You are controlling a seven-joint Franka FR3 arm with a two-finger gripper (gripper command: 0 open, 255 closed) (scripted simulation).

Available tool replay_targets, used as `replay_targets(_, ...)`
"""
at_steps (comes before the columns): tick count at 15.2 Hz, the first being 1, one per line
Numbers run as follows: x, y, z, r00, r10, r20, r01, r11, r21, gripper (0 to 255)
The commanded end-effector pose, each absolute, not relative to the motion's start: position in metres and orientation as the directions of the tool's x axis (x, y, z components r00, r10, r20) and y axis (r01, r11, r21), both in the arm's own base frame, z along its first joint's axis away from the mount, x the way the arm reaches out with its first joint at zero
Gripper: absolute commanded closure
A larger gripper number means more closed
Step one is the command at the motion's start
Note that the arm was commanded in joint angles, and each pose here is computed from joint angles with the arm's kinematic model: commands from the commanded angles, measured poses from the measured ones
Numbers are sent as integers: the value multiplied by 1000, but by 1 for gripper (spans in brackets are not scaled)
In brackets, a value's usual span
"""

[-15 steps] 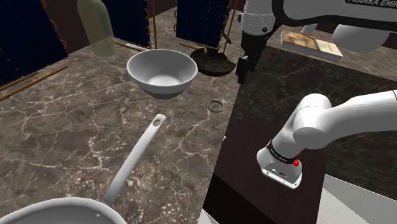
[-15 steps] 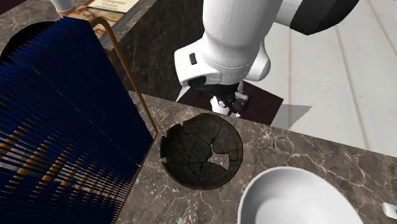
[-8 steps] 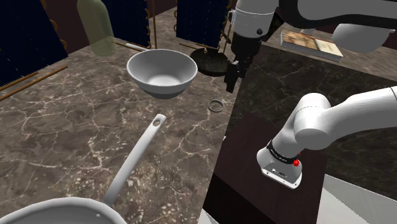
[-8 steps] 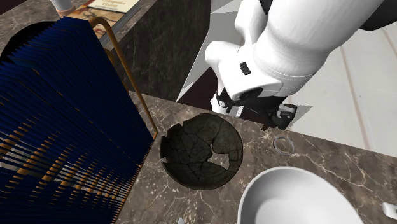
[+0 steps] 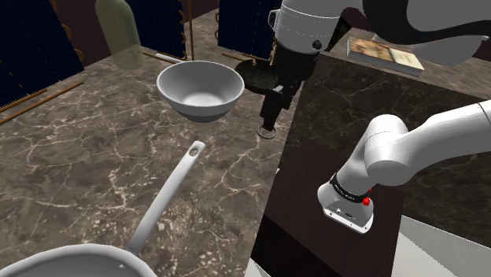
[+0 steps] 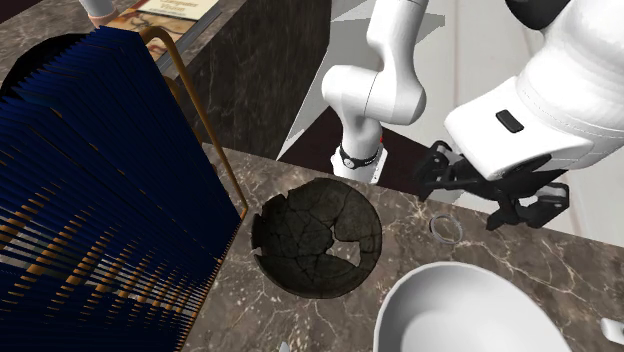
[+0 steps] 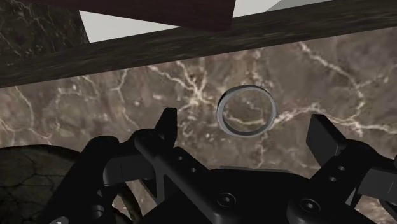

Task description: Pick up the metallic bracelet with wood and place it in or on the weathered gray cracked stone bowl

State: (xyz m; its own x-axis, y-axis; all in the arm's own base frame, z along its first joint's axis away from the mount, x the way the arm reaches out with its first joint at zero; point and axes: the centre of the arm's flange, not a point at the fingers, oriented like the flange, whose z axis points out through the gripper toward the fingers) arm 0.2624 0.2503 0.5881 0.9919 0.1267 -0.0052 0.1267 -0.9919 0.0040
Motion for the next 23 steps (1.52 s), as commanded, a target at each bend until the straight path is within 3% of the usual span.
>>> replay_targets(1,263,257,585,992,129,0,129,-992,0,0)
replay_targets(7,263,257,550,992,129,0,129,-992,0,0)
replay_targets(15,263,257,550,992,129,0,129,-992,0,0)
replay_targets(16,263,257,550,992,129,0,129,-992,0,255)
replay_targets(23,262,257,550,992,129,0,129,-992,0,255)
